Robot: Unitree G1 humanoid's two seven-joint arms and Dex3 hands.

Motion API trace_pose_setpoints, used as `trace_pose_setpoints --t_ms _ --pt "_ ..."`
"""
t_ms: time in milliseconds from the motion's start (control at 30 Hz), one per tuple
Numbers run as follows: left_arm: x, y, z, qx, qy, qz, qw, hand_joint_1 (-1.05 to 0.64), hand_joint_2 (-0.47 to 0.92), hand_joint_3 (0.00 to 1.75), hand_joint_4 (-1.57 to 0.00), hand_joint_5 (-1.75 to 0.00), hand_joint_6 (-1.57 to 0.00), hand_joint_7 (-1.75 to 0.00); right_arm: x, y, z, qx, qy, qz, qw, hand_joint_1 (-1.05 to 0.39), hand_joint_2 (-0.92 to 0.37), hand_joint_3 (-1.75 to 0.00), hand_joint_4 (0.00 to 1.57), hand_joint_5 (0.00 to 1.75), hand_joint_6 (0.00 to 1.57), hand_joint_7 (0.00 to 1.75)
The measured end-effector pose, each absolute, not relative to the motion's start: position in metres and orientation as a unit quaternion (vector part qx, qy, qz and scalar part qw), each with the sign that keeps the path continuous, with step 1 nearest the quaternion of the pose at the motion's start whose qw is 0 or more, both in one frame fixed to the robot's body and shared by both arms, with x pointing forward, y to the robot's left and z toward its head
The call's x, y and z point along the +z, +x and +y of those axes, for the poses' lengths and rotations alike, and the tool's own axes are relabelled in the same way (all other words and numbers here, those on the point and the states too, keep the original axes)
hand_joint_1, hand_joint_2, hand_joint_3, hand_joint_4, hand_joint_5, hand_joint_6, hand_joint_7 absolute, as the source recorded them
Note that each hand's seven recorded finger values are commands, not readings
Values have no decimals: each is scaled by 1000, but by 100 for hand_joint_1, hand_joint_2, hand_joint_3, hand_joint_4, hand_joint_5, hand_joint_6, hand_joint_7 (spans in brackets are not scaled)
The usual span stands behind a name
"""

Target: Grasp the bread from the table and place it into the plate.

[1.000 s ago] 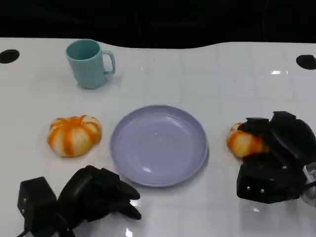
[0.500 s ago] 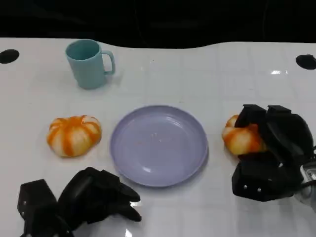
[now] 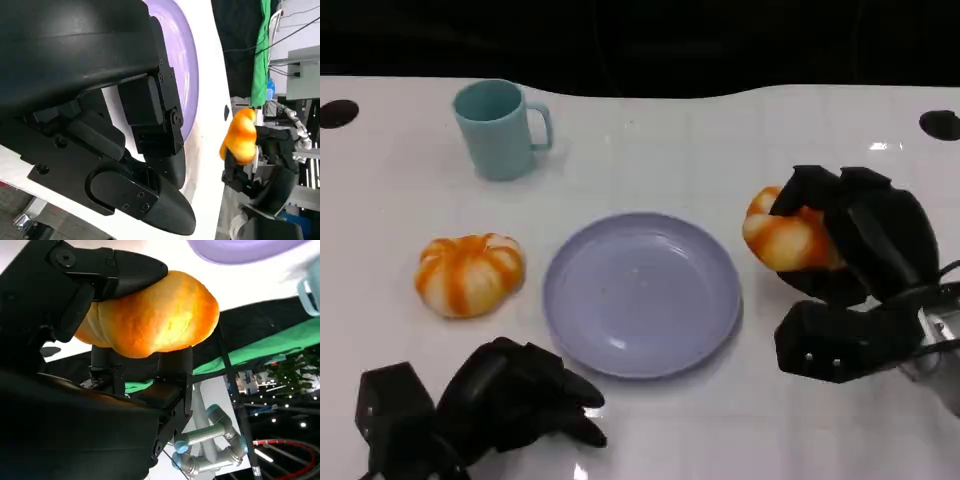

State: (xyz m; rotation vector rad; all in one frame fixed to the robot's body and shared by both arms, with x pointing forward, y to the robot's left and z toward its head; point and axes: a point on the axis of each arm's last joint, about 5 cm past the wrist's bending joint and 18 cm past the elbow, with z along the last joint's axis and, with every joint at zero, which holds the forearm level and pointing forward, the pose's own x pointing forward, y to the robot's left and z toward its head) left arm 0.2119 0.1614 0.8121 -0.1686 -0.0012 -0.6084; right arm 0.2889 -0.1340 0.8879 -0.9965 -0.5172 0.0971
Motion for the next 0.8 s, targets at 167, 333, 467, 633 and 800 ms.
trace_pose_setpoints --t_ms 167,333,467,633,800 --pt "812 212 161 -300 -83 -1 950 -105 82 0 -153 -26 -153 0 898 289 -122 67 -448 -270 849 -14 -26 -143 99 175 76 174" --pt "812 212 161 -300 -82 0 950 -105 82 0 -153 -26 -153 0 902 286 -106 110 -418 -283 856 -15 -26 -149 101 175 76 174" --pt "812 212 161 -300 -82 -1 950 -105 82 0 -153 -26 -153 0 904 285 -96 151 -408 -293 851 -17 -24 -151 101 175 77 175" --pt "813 212 161 -300 -81 -3 950 -105 83 0 -152 -26 -152 0 907 285 -87 184 -407 -295 845 -17 -25 -148 99 175 76 174" --pt "813 212 161 -301 -80 -3 950 -105 82 0 -152 -26 -153 0 905 285 -79 206 -407 -291 841 -17 -27 -146 100 175 77 175"
